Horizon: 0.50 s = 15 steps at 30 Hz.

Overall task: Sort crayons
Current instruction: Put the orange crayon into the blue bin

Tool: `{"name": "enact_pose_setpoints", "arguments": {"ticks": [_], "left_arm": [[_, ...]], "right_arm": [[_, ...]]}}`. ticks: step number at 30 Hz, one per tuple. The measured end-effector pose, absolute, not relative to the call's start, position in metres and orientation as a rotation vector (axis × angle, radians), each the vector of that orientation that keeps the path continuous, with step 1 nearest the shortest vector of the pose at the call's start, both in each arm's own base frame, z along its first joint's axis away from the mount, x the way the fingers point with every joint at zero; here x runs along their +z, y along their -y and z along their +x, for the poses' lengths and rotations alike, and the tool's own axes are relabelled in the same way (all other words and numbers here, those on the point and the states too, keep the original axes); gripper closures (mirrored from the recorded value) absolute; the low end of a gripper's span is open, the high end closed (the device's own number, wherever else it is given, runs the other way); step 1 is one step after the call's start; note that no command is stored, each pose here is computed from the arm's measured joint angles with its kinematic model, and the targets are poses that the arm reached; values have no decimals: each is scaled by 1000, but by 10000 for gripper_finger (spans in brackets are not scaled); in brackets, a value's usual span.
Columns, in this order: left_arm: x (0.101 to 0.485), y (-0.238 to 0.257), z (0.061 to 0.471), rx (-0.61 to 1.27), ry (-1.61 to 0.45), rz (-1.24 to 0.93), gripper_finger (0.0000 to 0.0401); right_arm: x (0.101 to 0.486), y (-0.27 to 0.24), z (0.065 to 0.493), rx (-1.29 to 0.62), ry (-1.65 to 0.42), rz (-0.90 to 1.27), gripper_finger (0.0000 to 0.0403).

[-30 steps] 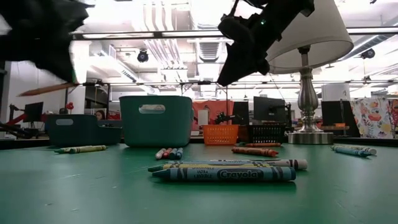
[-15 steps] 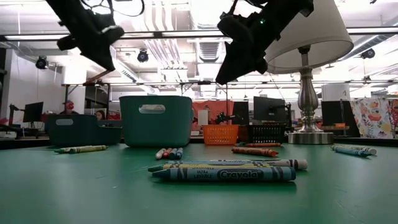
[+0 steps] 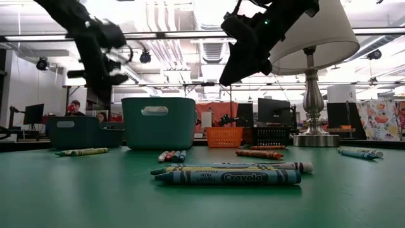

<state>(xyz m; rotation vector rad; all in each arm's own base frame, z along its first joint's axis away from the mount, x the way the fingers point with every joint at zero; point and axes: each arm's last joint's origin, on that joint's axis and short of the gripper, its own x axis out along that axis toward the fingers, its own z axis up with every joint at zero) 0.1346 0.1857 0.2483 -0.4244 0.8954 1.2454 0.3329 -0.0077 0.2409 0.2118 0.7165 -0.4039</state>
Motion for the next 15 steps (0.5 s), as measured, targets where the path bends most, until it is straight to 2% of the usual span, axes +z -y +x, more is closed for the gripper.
{"name": "enact_pose_setpoints", "arguments": {"ticks": [7,15], "left_arm": [[217,-207,136,1256,-1050,-466,382],[208,-214,139,1316,-1092,-429,356]], "right_arm": [[242,9,333,-405,-713,208,335],[246,9,335,-403,-698,212,335]]}}
